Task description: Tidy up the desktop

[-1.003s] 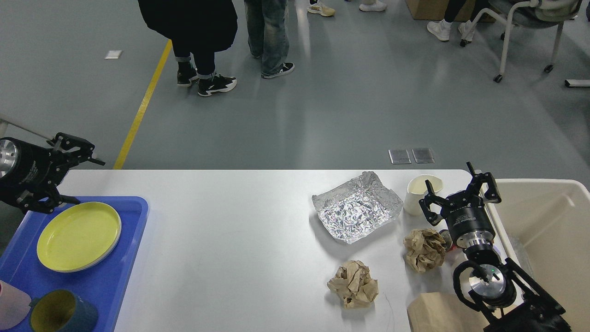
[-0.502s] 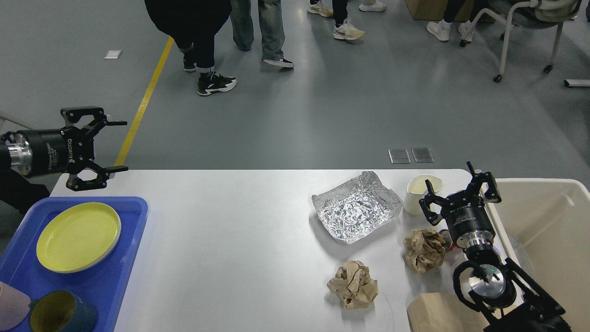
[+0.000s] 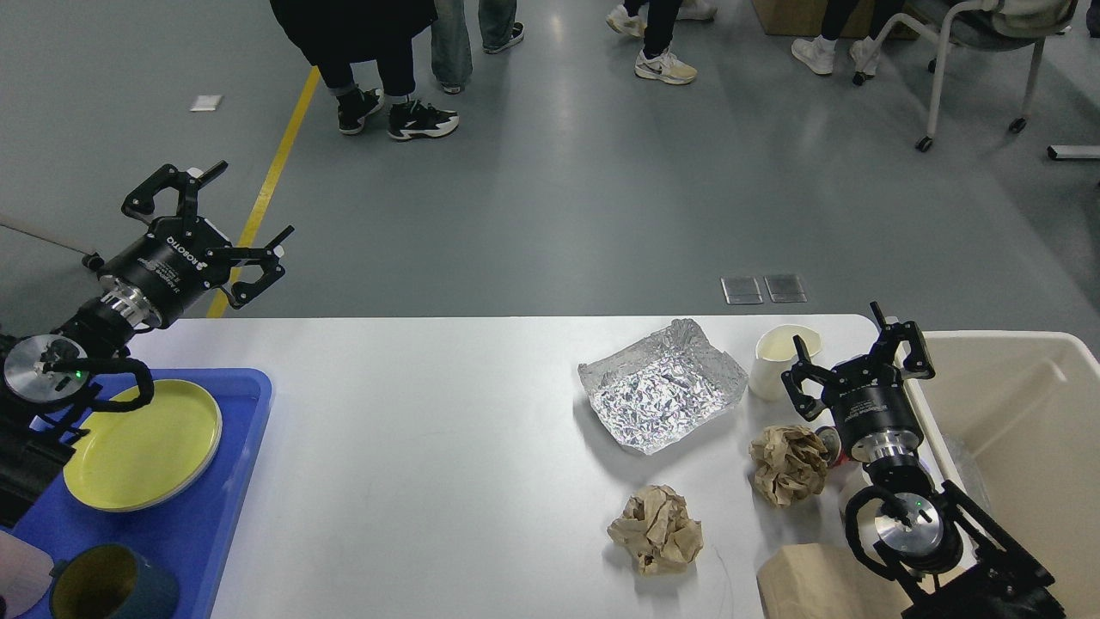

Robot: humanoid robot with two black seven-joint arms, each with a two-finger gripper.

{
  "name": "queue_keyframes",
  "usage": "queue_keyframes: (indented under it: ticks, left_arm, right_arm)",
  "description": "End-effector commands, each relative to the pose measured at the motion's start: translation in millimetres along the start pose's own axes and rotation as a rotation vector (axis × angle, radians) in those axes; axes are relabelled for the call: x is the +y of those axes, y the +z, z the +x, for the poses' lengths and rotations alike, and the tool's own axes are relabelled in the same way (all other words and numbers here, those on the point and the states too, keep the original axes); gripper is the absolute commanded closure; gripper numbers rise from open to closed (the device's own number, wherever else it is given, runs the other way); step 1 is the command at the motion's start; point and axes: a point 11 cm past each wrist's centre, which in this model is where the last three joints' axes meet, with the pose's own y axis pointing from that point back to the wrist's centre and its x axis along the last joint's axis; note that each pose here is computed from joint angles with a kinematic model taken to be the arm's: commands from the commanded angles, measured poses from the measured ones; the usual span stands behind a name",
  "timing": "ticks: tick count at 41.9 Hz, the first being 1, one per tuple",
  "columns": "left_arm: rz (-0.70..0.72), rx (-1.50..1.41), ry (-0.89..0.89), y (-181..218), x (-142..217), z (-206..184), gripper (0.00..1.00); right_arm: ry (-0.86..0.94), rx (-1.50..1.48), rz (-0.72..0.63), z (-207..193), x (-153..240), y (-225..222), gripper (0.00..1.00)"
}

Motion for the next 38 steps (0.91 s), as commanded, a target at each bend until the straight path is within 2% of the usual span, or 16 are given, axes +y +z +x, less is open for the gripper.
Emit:
queue_keyframes:
  ticks: [1,8,15,38]
  left_arm:
    - [-0.132,0.079,-0.009,-9,6,3,0.04]
    - [-0.2,0.104,0.016,-51,35,1,0.04]
    - [-0.281,0.19,0.045,-75,42,3,0.04]
    - [-0.241,0.205,0.057,-95,44,8,0.04]
  right_arm:
    - [0.0,0.0,0.0,0,0,0,0.0]
    - [0.001,0.0,0.001,0,0,0,0.0]
    - [0.0,0.002,0.0,0,0,0,0.0]
    - [0.0,0.0,0.0,0,0,0,0.0]
